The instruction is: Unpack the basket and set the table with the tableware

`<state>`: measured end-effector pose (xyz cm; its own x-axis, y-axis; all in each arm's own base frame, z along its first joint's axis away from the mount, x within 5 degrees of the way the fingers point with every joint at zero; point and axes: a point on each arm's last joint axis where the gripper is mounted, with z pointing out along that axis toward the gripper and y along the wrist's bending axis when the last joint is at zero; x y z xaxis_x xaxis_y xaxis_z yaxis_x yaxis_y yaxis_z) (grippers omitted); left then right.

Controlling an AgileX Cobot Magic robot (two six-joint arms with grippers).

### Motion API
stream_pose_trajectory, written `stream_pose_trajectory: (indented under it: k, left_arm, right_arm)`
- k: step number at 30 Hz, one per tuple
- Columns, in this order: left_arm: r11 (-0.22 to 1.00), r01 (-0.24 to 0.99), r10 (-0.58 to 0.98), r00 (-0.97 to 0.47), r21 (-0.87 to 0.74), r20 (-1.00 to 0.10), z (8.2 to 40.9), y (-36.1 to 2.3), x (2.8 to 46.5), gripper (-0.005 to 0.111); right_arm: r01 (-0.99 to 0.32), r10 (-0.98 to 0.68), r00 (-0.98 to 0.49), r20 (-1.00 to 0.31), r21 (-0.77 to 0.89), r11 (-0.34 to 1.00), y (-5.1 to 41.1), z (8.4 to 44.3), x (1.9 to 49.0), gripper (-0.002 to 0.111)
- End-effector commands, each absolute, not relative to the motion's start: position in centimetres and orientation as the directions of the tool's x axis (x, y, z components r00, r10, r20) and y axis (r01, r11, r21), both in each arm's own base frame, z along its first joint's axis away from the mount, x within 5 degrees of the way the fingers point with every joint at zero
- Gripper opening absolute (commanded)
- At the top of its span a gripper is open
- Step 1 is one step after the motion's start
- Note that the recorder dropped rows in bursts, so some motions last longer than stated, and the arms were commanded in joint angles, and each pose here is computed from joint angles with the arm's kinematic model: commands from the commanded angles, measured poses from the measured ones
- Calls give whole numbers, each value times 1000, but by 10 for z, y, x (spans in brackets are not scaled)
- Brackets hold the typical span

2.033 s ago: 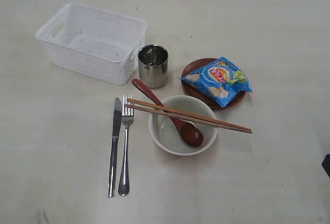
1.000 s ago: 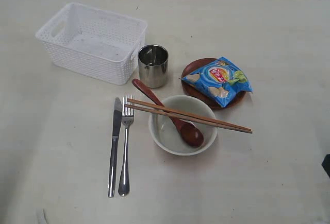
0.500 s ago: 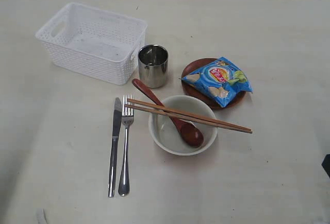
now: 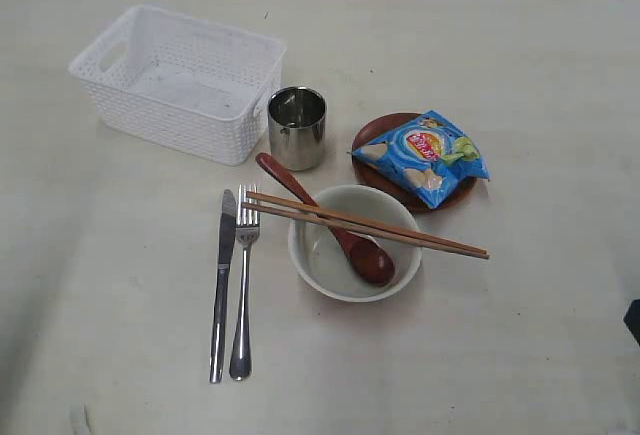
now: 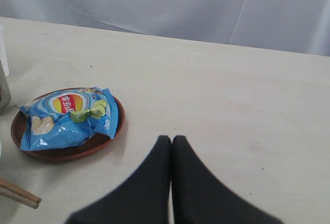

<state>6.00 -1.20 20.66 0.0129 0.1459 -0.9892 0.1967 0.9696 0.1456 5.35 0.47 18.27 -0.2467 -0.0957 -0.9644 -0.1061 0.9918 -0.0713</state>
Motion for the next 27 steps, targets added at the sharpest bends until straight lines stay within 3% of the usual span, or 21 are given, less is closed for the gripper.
stream_pose_trajectory:
  k: [1, 27]
  left_arm:
    - [972, 189, 135, 48, 142, -990, 207, -11, 56, 0]
    - [971, 192, 143, 20, 144, -990, 205, -11, 55, 0]
  right_arm:
    - [-102, -96, -245, -965, -73, 992, 4, 182, 53, 0]
    - [-102, -96, -245, -965, -73, 992, 4, 182, 53, 0]
